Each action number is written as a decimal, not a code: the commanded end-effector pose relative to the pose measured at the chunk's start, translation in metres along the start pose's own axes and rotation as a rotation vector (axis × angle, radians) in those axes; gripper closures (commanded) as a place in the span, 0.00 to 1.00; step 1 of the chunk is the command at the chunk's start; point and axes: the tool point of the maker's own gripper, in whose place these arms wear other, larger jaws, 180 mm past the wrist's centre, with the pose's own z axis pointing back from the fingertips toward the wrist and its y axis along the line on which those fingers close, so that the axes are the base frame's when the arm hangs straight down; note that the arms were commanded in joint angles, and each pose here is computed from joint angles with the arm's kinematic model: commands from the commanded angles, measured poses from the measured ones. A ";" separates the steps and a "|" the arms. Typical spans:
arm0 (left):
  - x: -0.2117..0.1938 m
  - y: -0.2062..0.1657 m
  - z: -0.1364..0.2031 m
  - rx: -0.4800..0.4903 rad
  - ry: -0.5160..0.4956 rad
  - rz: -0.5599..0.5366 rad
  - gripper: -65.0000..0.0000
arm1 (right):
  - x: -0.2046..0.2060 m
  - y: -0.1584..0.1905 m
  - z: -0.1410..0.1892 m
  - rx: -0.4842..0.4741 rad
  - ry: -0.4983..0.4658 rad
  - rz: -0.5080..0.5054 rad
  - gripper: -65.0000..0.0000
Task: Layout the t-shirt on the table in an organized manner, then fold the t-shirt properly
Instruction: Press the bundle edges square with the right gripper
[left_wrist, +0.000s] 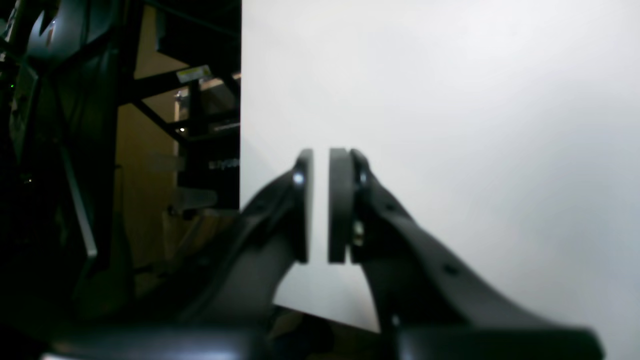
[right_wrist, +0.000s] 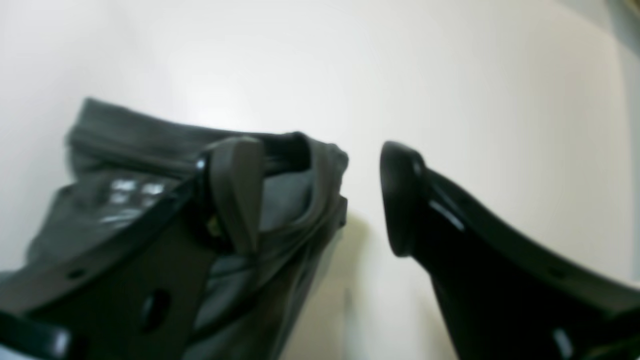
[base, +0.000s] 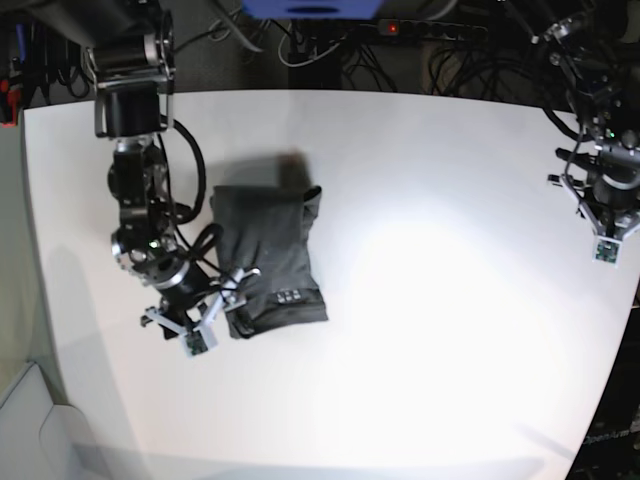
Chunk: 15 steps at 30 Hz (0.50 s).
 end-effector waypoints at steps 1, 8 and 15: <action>0.009 0.009 0.003 0.026 -0.032 0.001 0.92 | 0.038 -0.004 0.007 -0.009 -0.117 0.014 0.42; 0.011 0.006 0.002 0.021 -0.037 -0.001 0.92 | 0.045 0.036 0.048 0.017 -0.203 0.011 0.65; 0.009 0.007 0.002 0.022 -0.031 0.000 0.92 | 0.007 0.073 0.048 0.065 -0.176 -0.108 1.00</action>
